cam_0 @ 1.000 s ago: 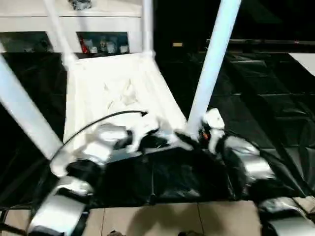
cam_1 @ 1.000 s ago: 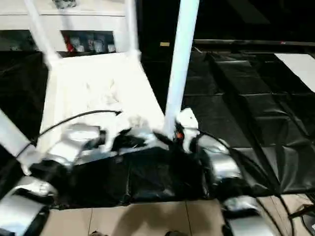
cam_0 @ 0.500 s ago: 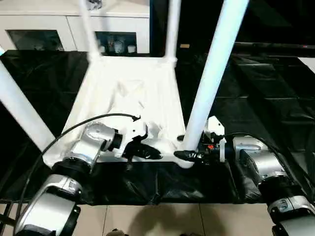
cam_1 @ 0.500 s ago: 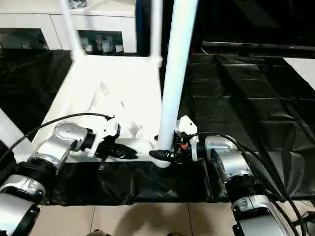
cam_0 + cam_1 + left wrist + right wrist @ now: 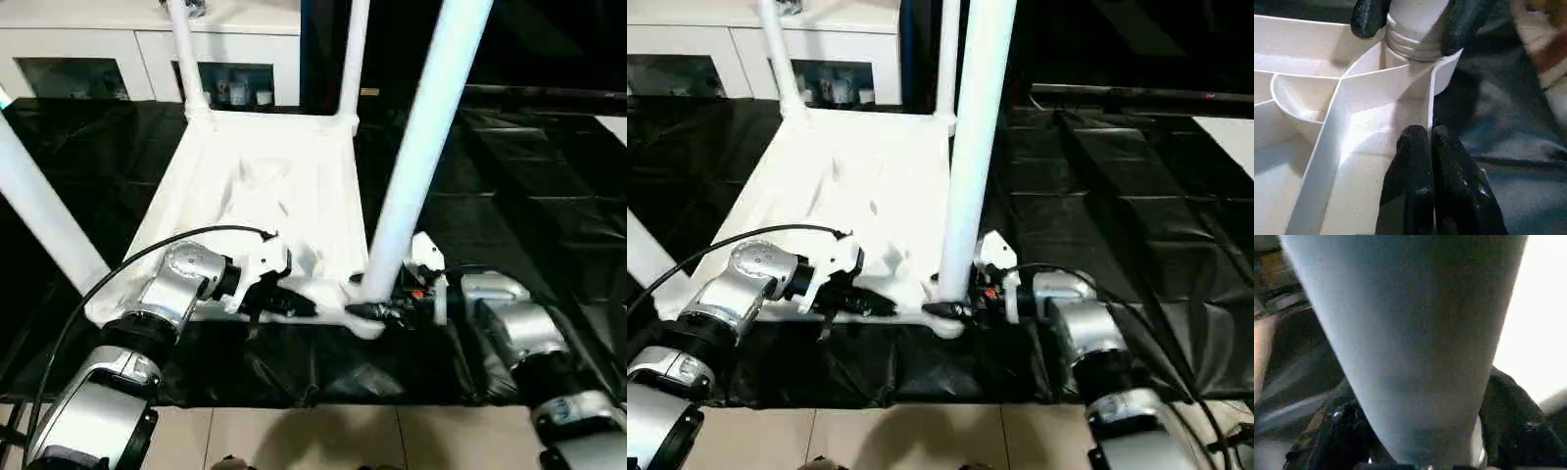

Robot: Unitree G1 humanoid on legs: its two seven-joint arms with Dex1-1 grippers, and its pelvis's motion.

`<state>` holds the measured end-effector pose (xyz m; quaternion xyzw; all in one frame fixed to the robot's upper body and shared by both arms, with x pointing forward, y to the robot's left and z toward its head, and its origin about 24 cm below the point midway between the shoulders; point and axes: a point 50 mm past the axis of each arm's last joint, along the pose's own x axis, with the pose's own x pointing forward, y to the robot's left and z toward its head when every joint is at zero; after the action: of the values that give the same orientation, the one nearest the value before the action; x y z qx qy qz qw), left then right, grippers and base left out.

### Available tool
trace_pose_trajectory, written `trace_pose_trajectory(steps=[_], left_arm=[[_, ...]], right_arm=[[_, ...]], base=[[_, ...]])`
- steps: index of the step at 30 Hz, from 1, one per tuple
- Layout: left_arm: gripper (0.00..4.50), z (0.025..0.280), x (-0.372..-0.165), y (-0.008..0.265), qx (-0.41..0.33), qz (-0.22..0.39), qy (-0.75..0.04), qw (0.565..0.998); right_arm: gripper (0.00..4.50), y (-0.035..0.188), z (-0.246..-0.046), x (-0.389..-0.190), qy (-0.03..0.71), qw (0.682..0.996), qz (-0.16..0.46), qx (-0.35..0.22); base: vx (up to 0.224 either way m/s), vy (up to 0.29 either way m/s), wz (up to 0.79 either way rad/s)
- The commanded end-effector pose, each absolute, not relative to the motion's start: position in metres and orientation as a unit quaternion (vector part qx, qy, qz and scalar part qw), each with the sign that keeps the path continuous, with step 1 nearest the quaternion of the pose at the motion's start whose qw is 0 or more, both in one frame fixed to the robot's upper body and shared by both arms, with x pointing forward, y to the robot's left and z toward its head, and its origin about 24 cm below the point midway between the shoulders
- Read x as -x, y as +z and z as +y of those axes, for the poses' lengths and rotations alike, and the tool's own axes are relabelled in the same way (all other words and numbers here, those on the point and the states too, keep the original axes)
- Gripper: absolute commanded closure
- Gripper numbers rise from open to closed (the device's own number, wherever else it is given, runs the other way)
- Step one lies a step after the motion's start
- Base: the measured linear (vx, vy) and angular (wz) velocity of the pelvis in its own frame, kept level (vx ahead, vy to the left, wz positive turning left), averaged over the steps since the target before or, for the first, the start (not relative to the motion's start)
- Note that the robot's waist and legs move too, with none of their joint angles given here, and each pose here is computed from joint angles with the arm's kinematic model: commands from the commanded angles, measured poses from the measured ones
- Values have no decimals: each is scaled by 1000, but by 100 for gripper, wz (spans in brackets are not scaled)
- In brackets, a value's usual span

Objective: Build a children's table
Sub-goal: Rotate leg to tighten

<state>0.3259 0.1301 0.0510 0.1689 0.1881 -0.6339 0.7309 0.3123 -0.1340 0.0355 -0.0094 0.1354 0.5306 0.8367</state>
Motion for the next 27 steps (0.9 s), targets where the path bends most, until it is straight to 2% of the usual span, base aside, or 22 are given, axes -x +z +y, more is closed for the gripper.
trace_pose_trajectory(steps=[1, 4, 10, 11, 13, 14, 16, 18, 19, 23, 24, 27], left_arm=[[450, 116, -332, 59, -165, 161, -611, 757], [450, 99, -332, 56, -156, 154, -576, 788], [450, 70, -329, 54, -135, 139, -550, 812], [450, 67, -329, 54, -132, 136, -549, 814], [450, 62, -327, 55, -127, 133, -553, 813], [450, 62, -327, 55, -126, 132, -554, 812], [450, 63, -327, 56, -128, 133, -555, 811], [450, 68, -327, 56, -132, 134, -554, 811], [450, 74, -328, 57, -135, 132, -562, 806], [450, 80, -327, 58, -138, 130, -573, 797], [450, 86, -326, 59, -147, 128, -590, 783], [450, 94, -323, 61, -150, 129, -628, 753]], right_arm=[[196, 23, -132, -314, 475, 867, 151, 19], [197, 16, -129, -321, 382, 912, 151, 9], [197, 14, -112, -328, 298, 944, 142, -4], [141, 15, -109, -329, 290, 947, 139, -9], [141, 18, -108, -332, 271, 954, 124, -8], [118, 20, -109, -333, 266, 956, 121, -16], [103, 22, -111, -334, 262, 958, 118, -24], [97, 24, -117, -335, 280, 953, 115, -2], [79, 27, -124, -334, 308, 945, 112, 15], [62, 29, -128, -332, 344, 932, 112, 26], [62, 30, -130, -326, 402, 907, 116, 36], [62, 32, -130, -316, 485, 865, 120, 43]], base=[[0, 0, 0], [0, 0, 0], [0, 0, 0], [0, 0, 0], [0, 0, 0], [0, 0, 0], [0, 0, 0], [0, 0, 0], [0, 0, 0], [0, 0, 0], [0, 0, 0], [0, 0, 0]])
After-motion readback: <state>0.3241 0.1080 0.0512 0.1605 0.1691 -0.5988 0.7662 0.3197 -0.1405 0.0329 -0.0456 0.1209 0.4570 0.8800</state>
